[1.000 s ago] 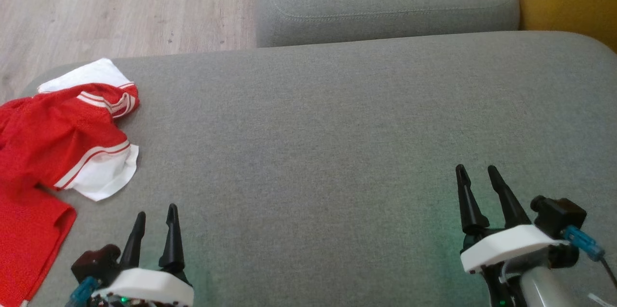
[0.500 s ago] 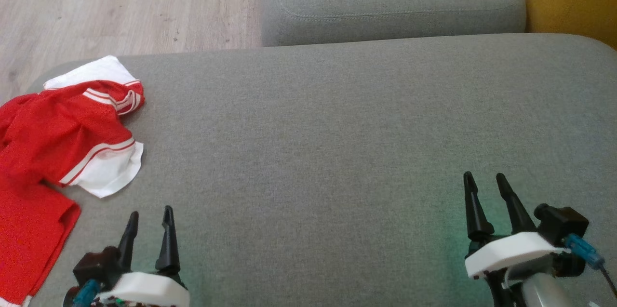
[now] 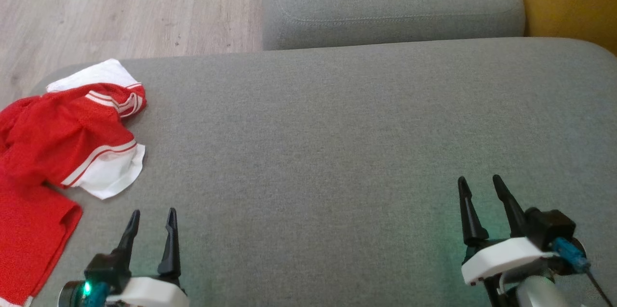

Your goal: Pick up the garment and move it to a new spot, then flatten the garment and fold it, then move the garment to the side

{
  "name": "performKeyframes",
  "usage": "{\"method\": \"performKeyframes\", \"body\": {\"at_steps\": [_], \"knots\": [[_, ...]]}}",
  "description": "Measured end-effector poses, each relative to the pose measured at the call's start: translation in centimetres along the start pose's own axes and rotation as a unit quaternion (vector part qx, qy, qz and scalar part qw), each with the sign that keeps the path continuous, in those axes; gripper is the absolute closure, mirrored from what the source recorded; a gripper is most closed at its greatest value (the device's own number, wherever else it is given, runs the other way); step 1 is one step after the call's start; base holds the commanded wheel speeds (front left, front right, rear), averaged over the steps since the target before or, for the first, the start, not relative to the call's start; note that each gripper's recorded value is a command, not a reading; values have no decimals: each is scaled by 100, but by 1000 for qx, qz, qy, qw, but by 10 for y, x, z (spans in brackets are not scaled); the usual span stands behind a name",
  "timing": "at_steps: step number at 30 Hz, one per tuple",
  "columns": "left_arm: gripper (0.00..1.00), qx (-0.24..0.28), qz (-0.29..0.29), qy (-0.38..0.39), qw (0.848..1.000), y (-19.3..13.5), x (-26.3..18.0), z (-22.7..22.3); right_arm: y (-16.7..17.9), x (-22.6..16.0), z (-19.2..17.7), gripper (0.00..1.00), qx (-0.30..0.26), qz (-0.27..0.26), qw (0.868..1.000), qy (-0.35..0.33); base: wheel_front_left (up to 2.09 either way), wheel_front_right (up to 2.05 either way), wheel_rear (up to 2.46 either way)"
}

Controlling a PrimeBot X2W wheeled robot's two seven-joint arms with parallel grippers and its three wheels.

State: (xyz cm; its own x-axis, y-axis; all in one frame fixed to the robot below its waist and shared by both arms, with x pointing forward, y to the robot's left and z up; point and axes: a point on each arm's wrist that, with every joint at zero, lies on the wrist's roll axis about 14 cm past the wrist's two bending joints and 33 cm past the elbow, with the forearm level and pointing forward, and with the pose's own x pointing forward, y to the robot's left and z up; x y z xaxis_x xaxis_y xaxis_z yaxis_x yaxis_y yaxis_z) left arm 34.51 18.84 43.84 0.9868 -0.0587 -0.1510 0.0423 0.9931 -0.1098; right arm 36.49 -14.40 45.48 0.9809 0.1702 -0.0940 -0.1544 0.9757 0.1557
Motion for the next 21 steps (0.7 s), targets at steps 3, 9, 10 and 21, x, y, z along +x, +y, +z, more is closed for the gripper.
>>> {"method": "performKeyframes", "body": {"at_steps": [3, 9, 10, 21], "knots": [[0, 10, -1, 2, 1000, 0, -1, -2, 3, 0, 0, 0, -12, 6, 1000, -1, 0, 0, 0], [0, -11, 9, 5, 1000, 5, -3, -5, 4, -1, -3, 0, -2, 6, 1000, 4, 0, 0, 0], [0, -14, 10, 5, 1000, 5, -3, -6, 5, -1, -4, 0, 0, 7, 1000, 5, 0, 0, 0], [0, -29, 9, 12, 999, 4, -3, -11, 5, -3, -9, 0, 2, 9, 1000, 13, 0, 0, 0]]}}
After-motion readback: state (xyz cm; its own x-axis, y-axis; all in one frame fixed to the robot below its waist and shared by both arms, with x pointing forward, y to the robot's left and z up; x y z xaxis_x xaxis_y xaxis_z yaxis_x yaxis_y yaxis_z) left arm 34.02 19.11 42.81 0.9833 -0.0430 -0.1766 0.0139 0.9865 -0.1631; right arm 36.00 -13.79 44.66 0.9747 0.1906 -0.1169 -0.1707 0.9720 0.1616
